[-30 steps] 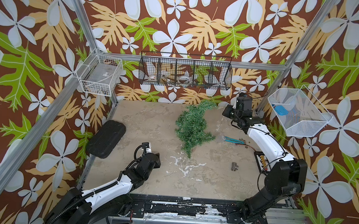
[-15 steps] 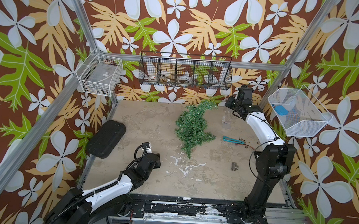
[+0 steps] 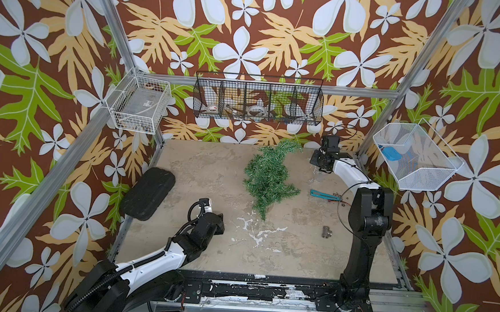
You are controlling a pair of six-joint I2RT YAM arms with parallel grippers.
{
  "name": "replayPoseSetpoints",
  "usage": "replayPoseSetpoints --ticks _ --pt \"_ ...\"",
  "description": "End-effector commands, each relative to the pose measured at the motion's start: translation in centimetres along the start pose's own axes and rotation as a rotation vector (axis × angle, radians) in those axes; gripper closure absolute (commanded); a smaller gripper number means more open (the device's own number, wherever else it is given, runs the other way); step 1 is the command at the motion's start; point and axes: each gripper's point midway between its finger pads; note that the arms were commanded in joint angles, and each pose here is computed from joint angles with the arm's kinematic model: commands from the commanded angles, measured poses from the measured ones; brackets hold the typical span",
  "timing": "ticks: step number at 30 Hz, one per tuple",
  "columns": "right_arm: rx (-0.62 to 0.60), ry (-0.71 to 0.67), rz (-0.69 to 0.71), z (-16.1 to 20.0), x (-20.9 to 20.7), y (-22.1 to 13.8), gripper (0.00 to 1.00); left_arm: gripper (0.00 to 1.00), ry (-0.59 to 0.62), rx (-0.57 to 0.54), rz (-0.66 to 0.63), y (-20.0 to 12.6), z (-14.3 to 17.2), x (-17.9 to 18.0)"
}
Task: Remove string lights from the small christmas tree
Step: Place the light string at the center of the board.
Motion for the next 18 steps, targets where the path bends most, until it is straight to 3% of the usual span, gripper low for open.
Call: replayPoseSetpoints --ticks 1,7,10,13,18 --pt "-0.008 -0.018 0.044 -0.2 -0.8 0.3 1.0 0.44 -0.003 -0.018 0.005 0.0 -0.6 -0.2" --pt "-0.004 -0.009 0.094 -0.3 -2.4 0.8 0.98 0.44 0.004 -0.006 0.001 0.2 -0.4 -0.2" --pt "0.004 0.005 0.11 -0.3 -3.1 0.9 0.92 0.44 0.006 -0.003 -0.002 0.2 -0.4 -0.2" --pt "-0.007 0.016 0.136 -0.5 -3.7 0.7 0.82 0.44 0.006 -0.005 -0.001 0.2 -0.5 -0.2" --pt "-0.037 0.05 0.17 -1.7 -4.5 -0.3 0.55 0.44 0.003 -0.01 0.001 0.1 -0.5 -0.2"
Point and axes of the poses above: each gripper's point midway between its finger pads, its own y axis out along the fingers, its own x axis along the line the jaws close on, z = x × y, and after that the axes turned 9 degrees about y, right-handed
